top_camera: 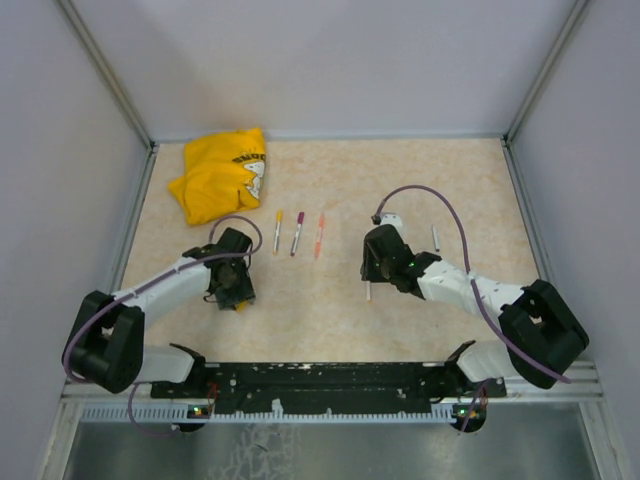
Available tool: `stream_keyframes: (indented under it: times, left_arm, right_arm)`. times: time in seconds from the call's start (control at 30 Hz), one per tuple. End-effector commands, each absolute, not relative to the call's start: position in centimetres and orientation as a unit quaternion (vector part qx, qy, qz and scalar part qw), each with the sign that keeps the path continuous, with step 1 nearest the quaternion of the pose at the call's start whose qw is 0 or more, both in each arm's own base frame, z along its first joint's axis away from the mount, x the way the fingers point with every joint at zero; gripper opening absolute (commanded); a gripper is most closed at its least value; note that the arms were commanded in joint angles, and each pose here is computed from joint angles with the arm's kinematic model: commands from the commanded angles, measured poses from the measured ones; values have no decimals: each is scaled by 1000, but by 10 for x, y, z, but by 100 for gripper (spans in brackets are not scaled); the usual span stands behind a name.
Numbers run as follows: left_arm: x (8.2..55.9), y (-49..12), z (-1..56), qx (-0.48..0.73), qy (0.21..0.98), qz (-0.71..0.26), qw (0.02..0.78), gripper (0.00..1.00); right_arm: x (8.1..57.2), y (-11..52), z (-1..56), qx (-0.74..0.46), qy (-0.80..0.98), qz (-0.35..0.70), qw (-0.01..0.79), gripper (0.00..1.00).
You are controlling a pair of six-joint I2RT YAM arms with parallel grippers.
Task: Insert the pens into the pen caps
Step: Move the pen cap to the center of the board.
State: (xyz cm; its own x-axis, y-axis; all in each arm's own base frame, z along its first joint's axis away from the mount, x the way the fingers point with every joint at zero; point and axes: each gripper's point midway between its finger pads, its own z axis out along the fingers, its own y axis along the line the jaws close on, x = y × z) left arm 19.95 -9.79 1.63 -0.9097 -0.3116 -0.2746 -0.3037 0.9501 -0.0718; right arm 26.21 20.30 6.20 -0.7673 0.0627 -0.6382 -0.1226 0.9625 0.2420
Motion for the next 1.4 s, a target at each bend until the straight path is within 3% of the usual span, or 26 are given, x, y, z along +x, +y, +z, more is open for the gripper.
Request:
stream_keyframes:
  times: [0.0,0.47,0.87,1.37]
  left_arm:
    - [192,-96,12,-158,979,-1,129,52]
    - [200,-100,4,-127,985,2,120,32]
    - [208,-118,13,-95,986,-39,129,8]
    - [252,-243,61,41,970,-122,206,7]
  right_arm:
    - [269,213,77,-19,917,158,365,32]
    - [270,214,79,-22,918,156,365,32]
    - [271,214,82,-21,917,154,367,32]
    - [277,171,145,71,861,144,482,33]
